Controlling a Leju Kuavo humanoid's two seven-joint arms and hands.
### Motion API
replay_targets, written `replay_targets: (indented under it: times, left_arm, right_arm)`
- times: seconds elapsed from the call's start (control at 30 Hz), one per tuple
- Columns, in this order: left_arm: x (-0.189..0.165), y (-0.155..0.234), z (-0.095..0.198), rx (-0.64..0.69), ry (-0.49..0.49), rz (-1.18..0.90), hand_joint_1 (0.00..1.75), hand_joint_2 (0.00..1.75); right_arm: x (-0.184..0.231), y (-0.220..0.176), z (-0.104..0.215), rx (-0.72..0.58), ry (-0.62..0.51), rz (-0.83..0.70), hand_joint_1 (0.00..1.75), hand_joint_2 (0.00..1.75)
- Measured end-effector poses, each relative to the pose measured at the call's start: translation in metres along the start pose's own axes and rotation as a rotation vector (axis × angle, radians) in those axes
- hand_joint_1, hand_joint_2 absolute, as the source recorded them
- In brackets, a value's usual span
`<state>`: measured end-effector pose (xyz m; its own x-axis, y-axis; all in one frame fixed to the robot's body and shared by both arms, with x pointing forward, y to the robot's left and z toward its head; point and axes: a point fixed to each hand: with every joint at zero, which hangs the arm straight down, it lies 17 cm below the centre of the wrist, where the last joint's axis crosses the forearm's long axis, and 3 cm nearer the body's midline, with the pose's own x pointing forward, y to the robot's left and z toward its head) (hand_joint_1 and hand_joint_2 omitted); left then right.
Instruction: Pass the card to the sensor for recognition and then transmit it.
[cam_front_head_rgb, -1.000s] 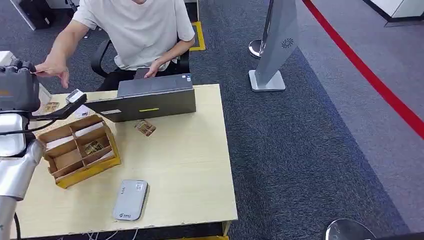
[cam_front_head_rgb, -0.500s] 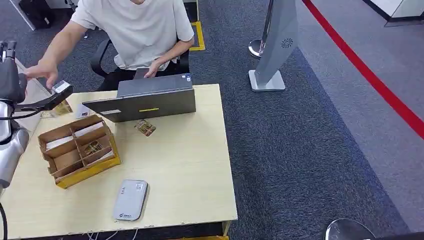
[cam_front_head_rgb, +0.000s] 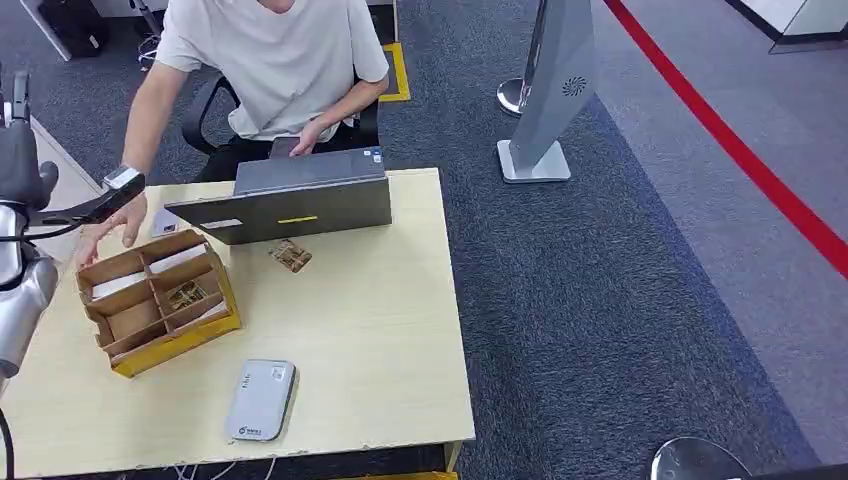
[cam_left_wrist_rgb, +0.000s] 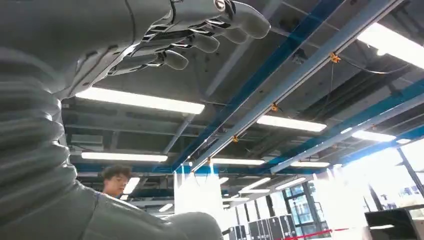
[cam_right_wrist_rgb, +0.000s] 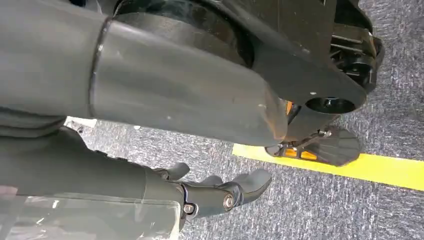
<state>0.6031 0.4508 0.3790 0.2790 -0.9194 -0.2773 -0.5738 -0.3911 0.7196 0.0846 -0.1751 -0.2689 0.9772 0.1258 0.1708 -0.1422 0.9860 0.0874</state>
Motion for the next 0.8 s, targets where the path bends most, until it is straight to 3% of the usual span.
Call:
replay_targets:
  times: [0.3,0.67,0.8]
  left_arm:
    - [-0.011,-0.019,0.022,-0.031,-0.013,-0.024,0.00,1.75]
    - [-0.068,-0.051,0.064,-0.097,0.022,-0.090,0.00,1.75]
    - [-0.114,-0.062,0.090,-0.126,0.050,-0.138,0.00,1.75]
  right_arm:
    - [-0.003,0.000,0.000,-0.001,0.004,0.002,0.00,0.00]
    - [-0.005,0.000,0.000,-0.002,0.007,0.015,0.00,0.00]
    - [-0.006,0.000,0.000,-0.002,0.009,0.012,0.00,0.00]
